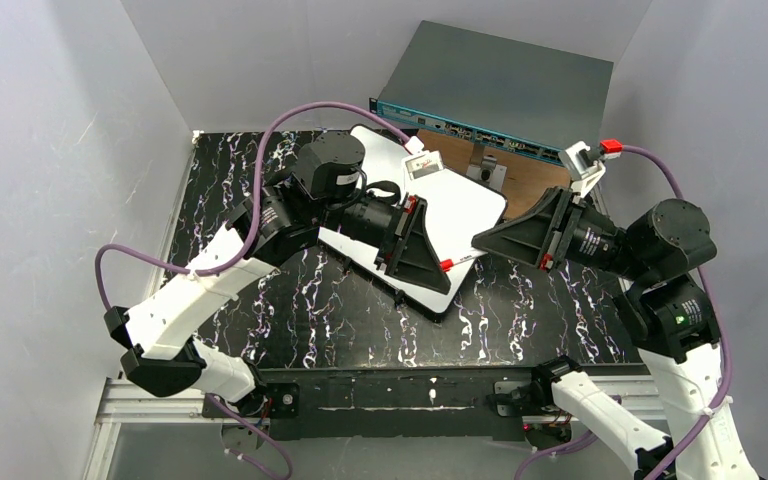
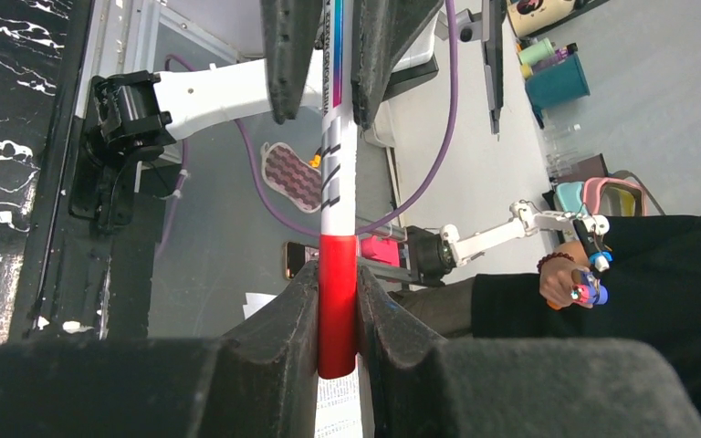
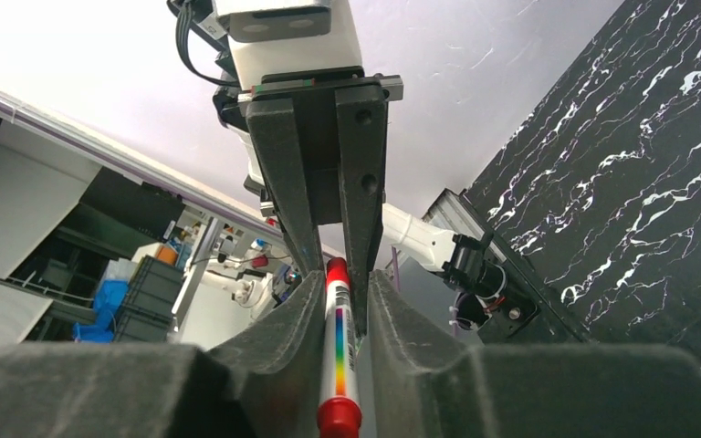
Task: Write a sentence on the whiteboard
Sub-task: Open the whiteboard marker at the center of the board.
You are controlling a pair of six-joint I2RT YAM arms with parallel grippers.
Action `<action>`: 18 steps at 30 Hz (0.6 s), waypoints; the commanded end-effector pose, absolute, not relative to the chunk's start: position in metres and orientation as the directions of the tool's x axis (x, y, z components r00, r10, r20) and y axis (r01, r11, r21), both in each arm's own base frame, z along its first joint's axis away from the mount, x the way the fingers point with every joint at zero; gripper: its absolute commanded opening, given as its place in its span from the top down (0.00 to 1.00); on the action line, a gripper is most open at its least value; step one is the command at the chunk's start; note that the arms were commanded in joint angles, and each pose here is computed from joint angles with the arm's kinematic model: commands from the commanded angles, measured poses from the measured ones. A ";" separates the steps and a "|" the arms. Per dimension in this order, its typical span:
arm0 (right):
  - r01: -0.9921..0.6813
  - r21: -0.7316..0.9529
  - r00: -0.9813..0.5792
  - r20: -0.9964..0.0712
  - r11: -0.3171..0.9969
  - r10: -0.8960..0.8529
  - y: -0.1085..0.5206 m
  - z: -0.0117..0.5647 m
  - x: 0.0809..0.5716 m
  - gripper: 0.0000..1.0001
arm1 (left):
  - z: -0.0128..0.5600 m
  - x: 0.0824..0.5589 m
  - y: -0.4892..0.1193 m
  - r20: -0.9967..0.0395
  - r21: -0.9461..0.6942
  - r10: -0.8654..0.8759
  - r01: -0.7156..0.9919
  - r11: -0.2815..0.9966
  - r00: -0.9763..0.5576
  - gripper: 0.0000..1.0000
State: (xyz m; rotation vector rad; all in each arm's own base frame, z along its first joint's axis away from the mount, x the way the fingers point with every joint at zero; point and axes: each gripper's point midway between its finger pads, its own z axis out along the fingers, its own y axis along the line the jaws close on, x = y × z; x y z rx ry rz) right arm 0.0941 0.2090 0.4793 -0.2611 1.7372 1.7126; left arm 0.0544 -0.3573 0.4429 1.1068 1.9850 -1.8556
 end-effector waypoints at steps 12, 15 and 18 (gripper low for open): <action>-0.607 0.794 -0.760 -0.593 0.034 0.268 0.214 0.492 0.086 0.69 | 0.453 0.057 -0.361 -0.656 -0.735 0.355 0.669 -0.105 -0.665 1.00; -0.604 0.796 -0.764 -0.590 0.032 0.263 0.214 0.491 0.086 0.69 | 0.454 0.059 -0.364 -0.659 -0.733 0.353 0.671 -0.108 -0.664 1.00; -0.604 0.797 -0.768 -0.591 0.026 0.247 0.214 0.489 0.083 0.72 | 0.454 0.061 -0.366 -0.659 -0.733 0.354 0.672 -0.107 -0.663 1.00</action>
